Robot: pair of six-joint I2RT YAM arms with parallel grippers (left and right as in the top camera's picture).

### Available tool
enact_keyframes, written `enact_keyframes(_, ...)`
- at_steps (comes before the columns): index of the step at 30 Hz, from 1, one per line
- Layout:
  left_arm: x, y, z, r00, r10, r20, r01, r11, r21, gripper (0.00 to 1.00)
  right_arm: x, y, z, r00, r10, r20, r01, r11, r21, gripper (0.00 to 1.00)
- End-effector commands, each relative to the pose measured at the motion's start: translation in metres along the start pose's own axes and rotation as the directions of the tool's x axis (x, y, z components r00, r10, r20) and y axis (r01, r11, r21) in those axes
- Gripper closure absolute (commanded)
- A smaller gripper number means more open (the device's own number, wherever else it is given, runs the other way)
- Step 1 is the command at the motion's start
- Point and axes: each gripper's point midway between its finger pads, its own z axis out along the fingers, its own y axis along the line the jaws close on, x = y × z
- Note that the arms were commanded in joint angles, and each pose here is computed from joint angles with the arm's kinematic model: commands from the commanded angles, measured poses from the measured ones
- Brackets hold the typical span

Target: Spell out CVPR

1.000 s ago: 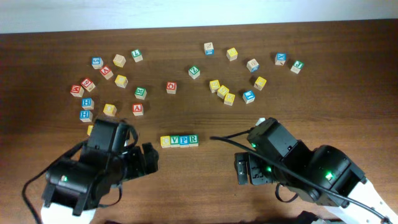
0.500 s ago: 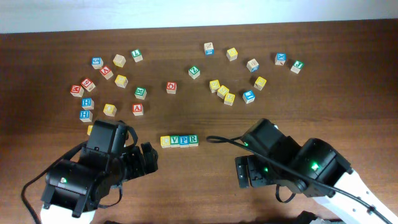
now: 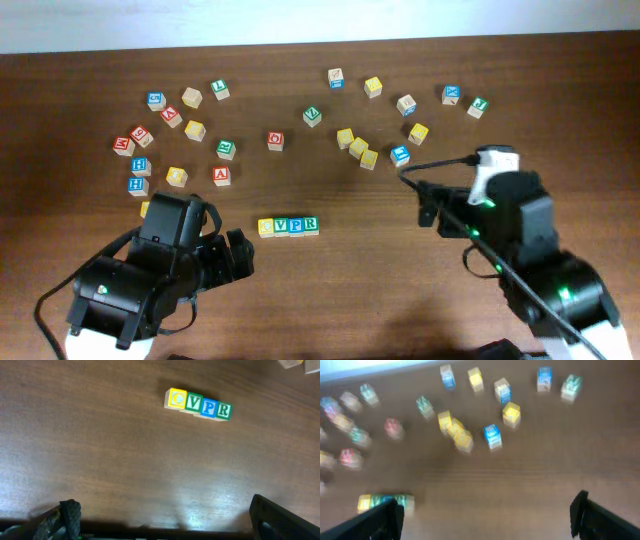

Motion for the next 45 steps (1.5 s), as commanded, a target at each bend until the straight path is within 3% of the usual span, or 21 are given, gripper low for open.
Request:
enact_keyframes(1,0.001,0.002,0.001,1.000,-0.010,0.003,0.010,1.000,-0.009,0.01,0.014,-0.028,-0.004,0.994,0.012,0.106,-0.013,1.000,0.017,0.02)
enact_keyframes(5,0.001,0.002,0.001,1.000,-0.010,0.003,0.010,1.000,-0.009,0.01,0.027,-0.049,-0.012,0.963,0.057,0.262,-0.061,0.998,0.006,0.02)
enact_keyframes(10,0.001,0.002,0.001,1.000,-0.010,0.003,0.010,1.000,-0.010,0.01,0.031,-0.037,-0.009,0.910,0.058,0.411,-0.013,0.994,-0.112,0.02)
enact_keyframes(22,0.001,0.002,0.001,1.000,-0.010,0.003,0.010,1.000,-0.009,0.01,0.048,-0.033,-0.007,0.787,-0.125,0.605,0.216,0.973,-0.080,0.02)
enact_keyframes(27,0.001,0.002,0.001,1.000,-0.010,0.003,0.010,1.000,-0.010,0.01,0.051,-0.031,0.001,0.730,-0.112,0.675,0.238,0.966,-0.097,0.02)
enact_keyframes(30,0.001,0.002,0.001,1.000,-0.010,0.003,0.010,1.000,-0.009,0.01,0.053,-0.030,0.002,0.731,-0.117,0.673,0.241,0.966,-0.095,0.02)
enact_keyframes(34,0.001,0.002,0.001,1.000,-0.010,0.003,0.010,1.000,-0.009,0.01,0.079,-0.047,0.026,0.822,-0.128,0.555,0.189,0.981,-0.054,0.02)
enact_keyframes(37,0.001,0.002,0.001,1.000,-0.010,0.003,0.010,1.000,-0.010,0.01,0.079,-0.048,0.026,0.808,-0.200,0.555,0.247,0.969,-0.011,0.02)
enact_keyframes(45,0.001,0.002,0.001,1.000,-0.010,0.003,0.010,1.000,-0.009,0.01,0.078,-0.057,0.027,0.818,-0.159,0.553,0.185,0.983,0.010,0.02)
